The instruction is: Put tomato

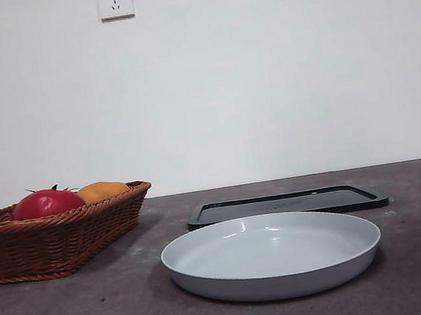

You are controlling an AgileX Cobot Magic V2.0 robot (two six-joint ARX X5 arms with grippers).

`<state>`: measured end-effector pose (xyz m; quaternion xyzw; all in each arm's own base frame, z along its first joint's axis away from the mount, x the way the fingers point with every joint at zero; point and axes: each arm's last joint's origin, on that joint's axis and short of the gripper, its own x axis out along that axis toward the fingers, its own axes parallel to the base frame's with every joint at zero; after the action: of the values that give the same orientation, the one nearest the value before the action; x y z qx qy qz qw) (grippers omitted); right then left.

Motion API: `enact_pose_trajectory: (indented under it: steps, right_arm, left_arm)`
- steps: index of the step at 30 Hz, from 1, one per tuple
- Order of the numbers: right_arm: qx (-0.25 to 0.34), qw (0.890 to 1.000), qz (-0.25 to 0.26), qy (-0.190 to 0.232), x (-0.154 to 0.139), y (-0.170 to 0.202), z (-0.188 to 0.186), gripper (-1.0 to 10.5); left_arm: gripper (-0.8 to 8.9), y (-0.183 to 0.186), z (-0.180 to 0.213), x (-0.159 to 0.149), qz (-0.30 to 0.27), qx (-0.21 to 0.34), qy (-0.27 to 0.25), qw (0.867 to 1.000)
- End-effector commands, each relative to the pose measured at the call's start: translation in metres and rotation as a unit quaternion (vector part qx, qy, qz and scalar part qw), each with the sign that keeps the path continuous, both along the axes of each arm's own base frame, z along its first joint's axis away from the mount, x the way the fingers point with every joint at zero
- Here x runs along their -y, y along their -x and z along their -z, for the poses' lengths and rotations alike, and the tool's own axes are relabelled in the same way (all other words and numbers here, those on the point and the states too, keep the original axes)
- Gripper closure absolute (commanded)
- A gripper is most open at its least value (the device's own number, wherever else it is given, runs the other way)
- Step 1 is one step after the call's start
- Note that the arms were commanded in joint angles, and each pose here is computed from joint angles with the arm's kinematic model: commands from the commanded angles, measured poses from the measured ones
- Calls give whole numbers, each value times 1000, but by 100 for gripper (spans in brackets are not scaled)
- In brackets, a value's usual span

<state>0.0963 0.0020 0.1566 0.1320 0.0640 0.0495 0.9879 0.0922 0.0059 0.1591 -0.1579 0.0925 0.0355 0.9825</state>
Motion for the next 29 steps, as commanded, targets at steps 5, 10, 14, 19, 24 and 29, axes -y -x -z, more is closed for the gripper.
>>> enact_pose_trajectory:
  steps: [5, 10, 14, 19, 24, 29]
  right_arm:
    - [-1, 998, -18, -66, -2, 2, -10, 939]
    - [11, 998, -20, -66, -2, 9, -33, 939]
    - [2, 998, -27, -65, -2, 15, -59, 939]
    - [-26, 996, -69, -53, -5, 18, -91, 939]
    - [-78, 989, -125, -32, -8, 14, -127, 939]
    - [-140, 974, -179, -18, -10, 5, -156, 939]
  left_arm:
    - [804, 1, -9, 1, -3, 19, 82, 996]
    - [804, 5, -26, 2, 13, 17, 98, 995]
    - [804, 9, -48, 4, 32, 10, 109, 993]
    - [804, 14, -81, 6, 72, -1, 101, 992]
    - [804, 13, -113, 9, 131, -45, 75, 987]
    - [804, 8, -139, 12, 173, -66, 63, 981]
